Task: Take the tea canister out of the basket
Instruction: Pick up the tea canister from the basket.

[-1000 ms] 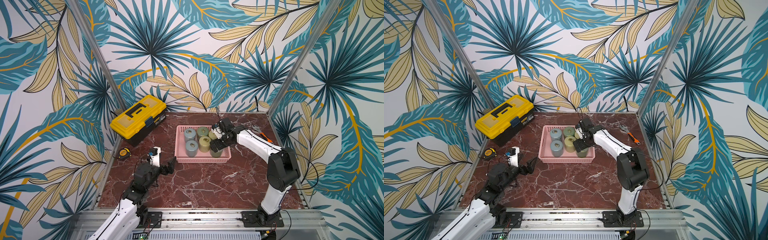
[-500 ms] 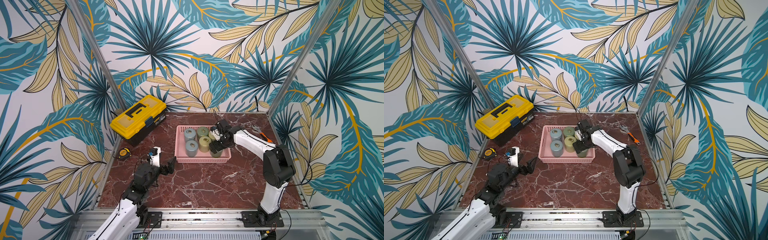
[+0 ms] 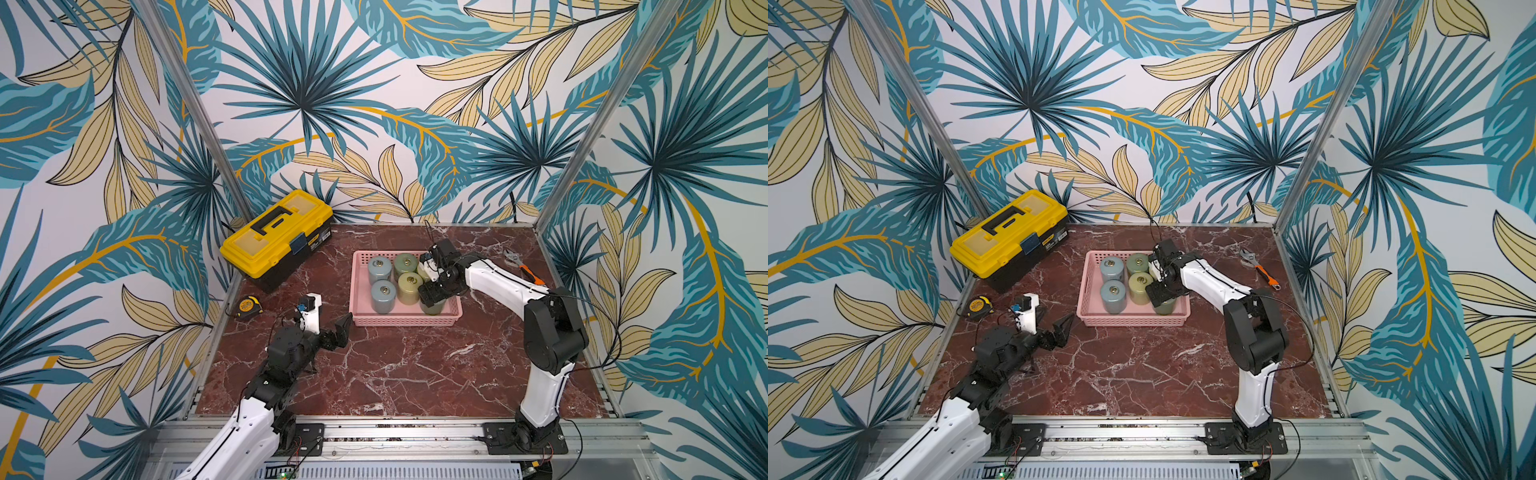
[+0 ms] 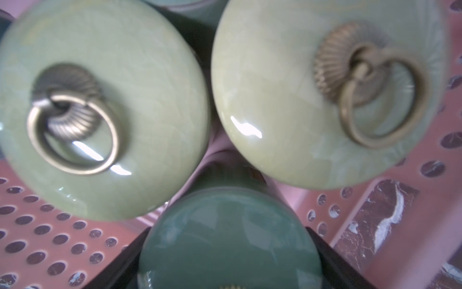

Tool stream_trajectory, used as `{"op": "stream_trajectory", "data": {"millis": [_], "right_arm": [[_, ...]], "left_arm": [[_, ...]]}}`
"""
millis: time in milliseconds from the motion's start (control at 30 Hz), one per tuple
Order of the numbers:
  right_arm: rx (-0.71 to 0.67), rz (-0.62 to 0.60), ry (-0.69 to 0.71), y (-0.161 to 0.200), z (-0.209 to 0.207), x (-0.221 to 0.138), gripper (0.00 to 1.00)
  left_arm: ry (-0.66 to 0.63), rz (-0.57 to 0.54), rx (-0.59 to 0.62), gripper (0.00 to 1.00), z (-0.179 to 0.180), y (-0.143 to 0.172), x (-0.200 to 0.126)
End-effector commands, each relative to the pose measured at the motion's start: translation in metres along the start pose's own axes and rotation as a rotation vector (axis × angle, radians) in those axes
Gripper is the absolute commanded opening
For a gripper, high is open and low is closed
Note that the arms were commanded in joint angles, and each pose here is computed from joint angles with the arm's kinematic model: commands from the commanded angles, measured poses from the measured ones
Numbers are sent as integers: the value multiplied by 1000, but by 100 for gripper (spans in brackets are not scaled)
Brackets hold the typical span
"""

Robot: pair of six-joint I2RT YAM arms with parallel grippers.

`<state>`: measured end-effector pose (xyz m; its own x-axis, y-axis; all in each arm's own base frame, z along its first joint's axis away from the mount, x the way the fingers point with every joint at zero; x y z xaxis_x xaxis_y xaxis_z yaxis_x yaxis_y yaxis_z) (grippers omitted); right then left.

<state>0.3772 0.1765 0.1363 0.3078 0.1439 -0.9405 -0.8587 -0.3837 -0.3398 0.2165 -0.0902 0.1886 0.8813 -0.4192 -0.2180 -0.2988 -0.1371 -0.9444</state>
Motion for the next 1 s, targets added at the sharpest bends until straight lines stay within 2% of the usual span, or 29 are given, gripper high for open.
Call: {"op": "stream_trajectory", "data": {"millis": [0,200,967], "right_arm": [[9,4,-1,-2,1,4,82],[21,-5,-9,-3,3,-2,62],[59,-163,39,-16,-1,-81,58]], "left_arm": [[-12,-3,8,100,3,6,0],[-14,-5,7,100,4,5,0],[-16,-5,6,100,4,5,0]]}}
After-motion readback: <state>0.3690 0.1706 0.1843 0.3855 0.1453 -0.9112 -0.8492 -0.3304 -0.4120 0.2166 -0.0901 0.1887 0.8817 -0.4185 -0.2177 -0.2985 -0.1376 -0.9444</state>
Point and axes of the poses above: each gripper's point midway between its finger pads, its own x axis out along the fingers, its own z axis along the line the jaws close on, y = z × x, the point moved 6 cm from there along -x, back along the fingers, and after that the axes turned 3 degrees about x, right-handed, at the moved point
